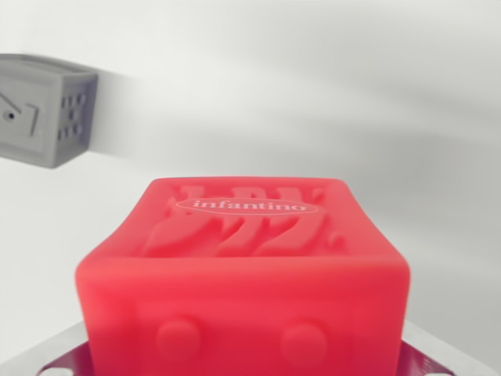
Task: Destack cube
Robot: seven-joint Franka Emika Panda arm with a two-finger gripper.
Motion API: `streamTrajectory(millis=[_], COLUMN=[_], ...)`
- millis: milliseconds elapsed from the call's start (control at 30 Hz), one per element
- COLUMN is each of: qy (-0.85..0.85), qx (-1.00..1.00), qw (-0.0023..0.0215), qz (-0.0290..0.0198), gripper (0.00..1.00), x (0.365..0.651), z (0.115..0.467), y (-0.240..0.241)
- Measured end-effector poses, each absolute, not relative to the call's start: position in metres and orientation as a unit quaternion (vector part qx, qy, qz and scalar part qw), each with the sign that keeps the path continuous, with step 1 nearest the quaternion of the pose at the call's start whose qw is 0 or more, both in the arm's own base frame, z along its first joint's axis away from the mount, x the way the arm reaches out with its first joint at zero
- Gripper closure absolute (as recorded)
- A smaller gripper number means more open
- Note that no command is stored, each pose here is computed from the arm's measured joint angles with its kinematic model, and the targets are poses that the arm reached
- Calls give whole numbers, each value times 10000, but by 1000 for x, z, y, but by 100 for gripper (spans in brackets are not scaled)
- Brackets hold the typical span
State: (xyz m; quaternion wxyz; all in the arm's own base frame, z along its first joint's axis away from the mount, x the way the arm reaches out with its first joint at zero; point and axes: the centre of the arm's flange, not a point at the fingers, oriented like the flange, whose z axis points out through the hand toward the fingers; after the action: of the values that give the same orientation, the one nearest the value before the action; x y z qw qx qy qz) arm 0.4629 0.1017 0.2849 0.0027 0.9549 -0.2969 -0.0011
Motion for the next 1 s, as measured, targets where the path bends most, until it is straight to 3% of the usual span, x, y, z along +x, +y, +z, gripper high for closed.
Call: streamTrajectory(millis=[1000], qy=[-2463], qx=[9692], qw=[26], qz=[-16], gripper=[100], x=[462], z=[276], y=[43])
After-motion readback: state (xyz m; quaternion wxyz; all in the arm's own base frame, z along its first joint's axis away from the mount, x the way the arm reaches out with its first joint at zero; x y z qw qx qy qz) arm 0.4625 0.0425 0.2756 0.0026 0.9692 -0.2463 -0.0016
